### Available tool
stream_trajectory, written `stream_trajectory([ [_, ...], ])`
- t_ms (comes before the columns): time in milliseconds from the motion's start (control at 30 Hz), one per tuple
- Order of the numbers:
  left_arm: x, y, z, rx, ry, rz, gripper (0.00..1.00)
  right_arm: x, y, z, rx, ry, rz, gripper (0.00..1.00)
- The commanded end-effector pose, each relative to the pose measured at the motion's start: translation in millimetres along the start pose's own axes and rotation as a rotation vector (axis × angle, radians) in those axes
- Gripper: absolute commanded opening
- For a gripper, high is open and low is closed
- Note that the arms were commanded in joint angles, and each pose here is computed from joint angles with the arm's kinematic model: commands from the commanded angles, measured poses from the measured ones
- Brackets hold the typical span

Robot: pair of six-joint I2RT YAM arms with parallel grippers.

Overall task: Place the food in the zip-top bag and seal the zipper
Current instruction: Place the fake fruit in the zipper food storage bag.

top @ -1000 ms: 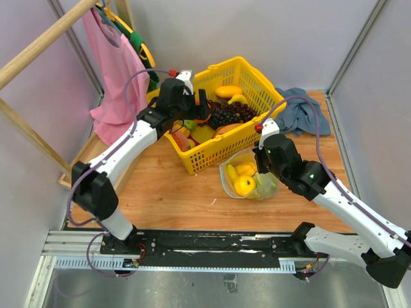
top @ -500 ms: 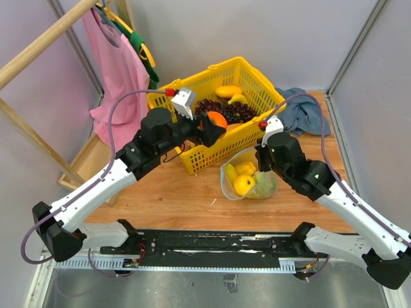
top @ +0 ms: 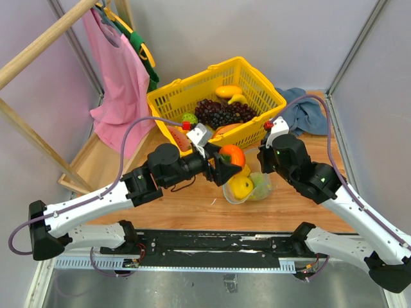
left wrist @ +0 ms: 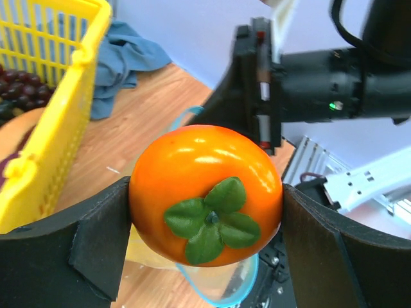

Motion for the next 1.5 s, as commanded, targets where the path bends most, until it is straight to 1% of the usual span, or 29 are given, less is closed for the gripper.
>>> stream_trajectory([
  [0,4.1,0.1,-21.2,0.039,0.037,-0.063,0.35,-6.3,-10.5,0.1,0.045,-0.011,-0.042,0.01],
  [167,16.8,20.9,-37.0,0.058,0.069,0.01,0.36,-6.3,-6.8,-0.5,0.048,-0.012,-0.029,0.01],
  [300,29.9,36.6,-40.0,0.075,0.062,0.067,0.36,-5.7,-4.8,0.0,0.047,-0.018,-0.021,0.01],
  [400,38.7,48.8,-31.1,0.106,-0.021,0.119,0.36,-5.6,-4.3,1.1,0.046,-0.028,-0.016,0.01],
  [533,45.3,59.9,-17.3,0.156,-0.134,0.142,0.38,-5.8,-2.9,1.7,0.041,-0.038,-0.008,0.01],
  [667,54.6,71.5,-5.7,0.171,-0.243,0.155,0.45,-3.9,-1.8,3.9,0.035,-0.05,0.005,0.01],
  [733,60.0,76.3,-0.1,0.17,-0.302,0.152,0.5,-2.6,0.1,5.3,0.036,-0.06,0.015,0.01],
  [867,69.2,77.5,3.1,0.163,-0.346,0.114,0.59,-1.4,2.3,6.2,0.042,-0.067,0.021,0.01],
  [900,71.9,79.0,2.7,0.163,-0.345,0.113,0.62,-1.7,1.9,6.2,0.044,-0.068,0.019,0.01],
  [1033,78.2,87.9,4.4,0.161,-0.362,0.123,0.81,-3.4,2.2,5.4,0.054,-0.07,0.007,0.01],
  [1167,78.0,89.6,3.7,0.154,-0.353,0.126,0.92,-2.4,4.3,4.9,0.063,-0.068,0.007,0.01],
  [1300,75.1,88.6,2.3,0.148,-0.333,0.114,0.99,-1.6,5.3,5.1,0.068,-0.068,0.006,0.01],
  [1467,73.9,88.5,-0.4,0.146,-0.305,0.122,0.99,-2.3,5.4,4.1,0.07,-0.064,0.001,0.01],
])
Point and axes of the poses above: each gripper's point midway between its finger pads, its own x axis out along the fingers, its own z axis along the line the jaws close on, y = z × x, the point moved 7 cm from there along -x, back along the fingers, and after that the axes turned 8 degrees about x, right-handed, at the moved point
